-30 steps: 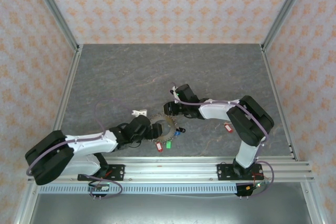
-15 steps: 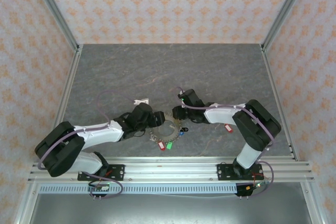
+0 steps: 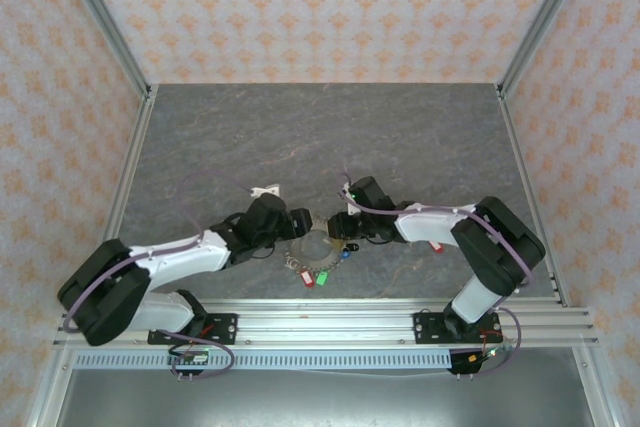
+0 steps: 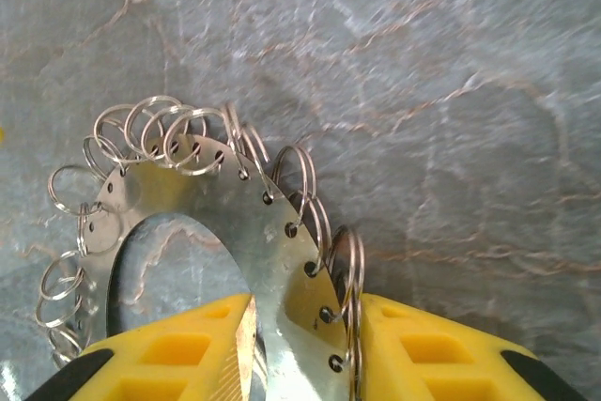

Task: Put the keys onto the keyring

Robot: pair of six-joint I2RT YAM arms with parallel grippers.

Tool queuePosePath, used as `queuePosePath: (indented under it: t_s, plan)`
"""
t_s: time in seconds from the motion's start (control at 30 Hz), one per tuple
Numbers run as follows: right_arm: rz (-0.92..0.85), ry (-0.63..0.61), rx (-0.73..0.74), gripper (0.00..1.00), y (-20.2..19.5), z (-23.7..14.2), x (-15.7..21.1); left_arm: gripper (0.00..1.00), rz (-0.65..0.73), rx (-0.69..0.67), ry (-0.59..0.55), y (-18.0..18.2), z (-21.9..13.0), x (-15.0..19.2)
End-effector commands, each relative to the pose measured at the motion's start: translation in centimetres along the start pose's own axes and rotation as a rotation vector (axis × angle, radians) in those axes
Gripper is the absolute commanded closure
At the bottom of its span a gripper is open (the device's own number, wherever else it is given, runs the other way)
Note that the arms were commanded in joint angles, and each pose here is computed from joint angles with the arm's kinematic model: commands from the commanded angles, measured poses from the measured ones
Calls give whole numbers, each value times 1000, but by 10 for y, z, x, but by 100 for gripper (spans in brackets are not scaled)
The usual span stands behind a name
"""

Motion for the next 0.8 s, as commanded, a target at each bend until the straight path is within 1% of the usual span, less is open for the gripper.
queuePosePath:
  t_s: [0.0,0.1,0.2,0.27,0.33,0.47,0.6,0.77]
  plan:
    - [4,10,-15,68,8,-4,-5,25,-64,-63,-12,26,-6,7]
    - [-29,-49,47,68,5,-11,-11,24,-84,-63,-1,36,-11,14]
    - [-60,-150,133,66,0,-22,-20,24,-86,-46,2,36,-17,17]
    - [-58,-213,197,64,-6,-27,-23,24,-79,-39,2,34,-19,17]
    - [-29,-243,236,63,-14,-30,-27,23,-78,-34,-2,31,-19,16]
    - [1,-199,190,63,-17,-24,-29,23,-78,-12,4,25,-15,15]
    - [19,-115,109,64,-13,-12,-22,23,-72,-1,12,17,-8,13]
    - [58,-48,66,65,-13,-2,-13,24,-67,7,25,7,4,12]
Point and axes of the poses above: each hand's point on the last joint's axis, 136 mm out from that joint toward the fingers, its own z axis out along the fingers, its own y axis along the line the jaws close on, x = y × z, the point moved 8 cm from there along -z, back along the fingers, and after that the axes turned 15 degrees about -z, right-handed, at the moved point
